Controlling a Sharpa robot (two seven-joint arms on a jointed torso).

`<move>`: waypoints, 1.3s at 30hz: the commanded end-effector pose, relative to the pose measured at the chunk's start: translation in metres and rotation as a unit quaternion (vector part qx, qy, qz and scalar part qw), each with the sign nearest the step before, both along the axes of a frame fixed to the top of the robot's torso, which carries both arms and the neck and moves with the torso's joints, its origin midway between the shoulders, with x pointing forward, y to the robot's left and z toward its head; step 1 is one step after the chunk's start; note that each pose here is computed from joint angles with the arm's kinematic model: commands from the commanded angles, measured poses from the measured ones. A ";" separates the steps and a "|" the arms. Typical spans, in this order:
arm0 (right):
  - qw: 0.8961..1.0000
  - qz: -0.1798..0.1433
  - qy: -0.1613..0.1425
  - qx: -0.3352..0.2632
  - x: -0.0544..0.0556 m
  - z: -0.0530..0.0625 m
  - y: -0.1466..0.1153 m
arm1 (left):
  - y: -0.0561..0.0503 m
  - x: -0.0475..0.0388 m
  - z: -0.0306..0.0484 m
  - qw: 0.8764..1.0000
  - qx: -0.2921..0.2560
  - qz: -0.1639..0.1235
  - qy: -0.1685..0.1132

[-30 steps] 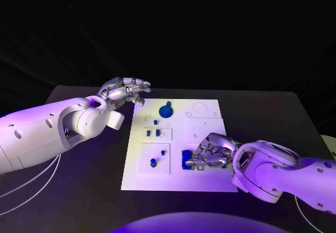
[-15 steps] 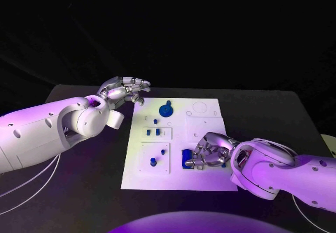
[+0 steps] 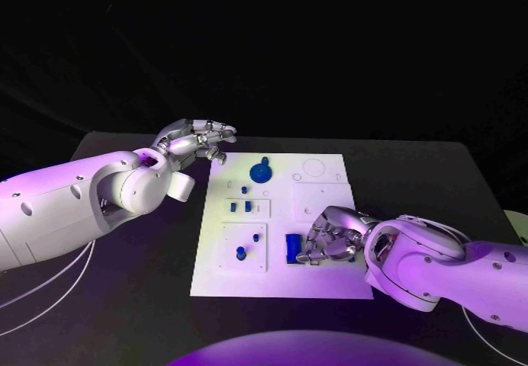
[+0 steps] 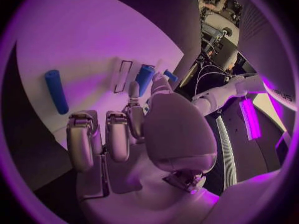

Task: Assemble the parts on the task board

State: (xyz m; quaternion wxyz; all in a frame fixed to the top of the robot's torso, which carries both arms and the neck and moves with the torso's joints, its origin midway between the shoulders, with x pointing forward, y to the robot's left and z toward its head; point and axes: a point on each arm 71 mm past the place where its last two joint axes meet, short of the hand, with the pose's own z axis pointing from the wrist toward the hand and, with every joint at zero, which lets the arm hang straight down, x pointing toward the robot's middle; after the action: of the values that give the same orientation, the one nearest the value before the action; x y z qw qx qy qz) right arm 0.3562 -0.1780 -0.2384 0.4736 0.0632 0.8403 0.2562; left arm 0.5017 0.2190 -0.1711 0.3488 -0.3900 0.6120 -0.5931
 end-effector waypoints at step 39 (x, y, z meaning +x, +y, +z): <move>0.990 -0.090 -0.086 -0.065 -0.003 0.015 -0.101 | -0.005 -0.0037 0.0025 1.000 -0.015 -0.013 -0.009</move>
State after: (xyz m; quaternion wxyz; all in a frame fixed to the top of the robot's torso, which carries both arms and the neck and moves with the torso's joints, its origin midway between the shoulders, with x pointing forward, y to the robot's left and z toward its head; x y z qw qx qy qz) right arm 0.3544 -0.2802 -0.2247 0.5564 0.1094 0.8058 0.1708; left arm 0.4990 0.2171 -0.1702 0.3466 -0.3871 0.6099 -0.5984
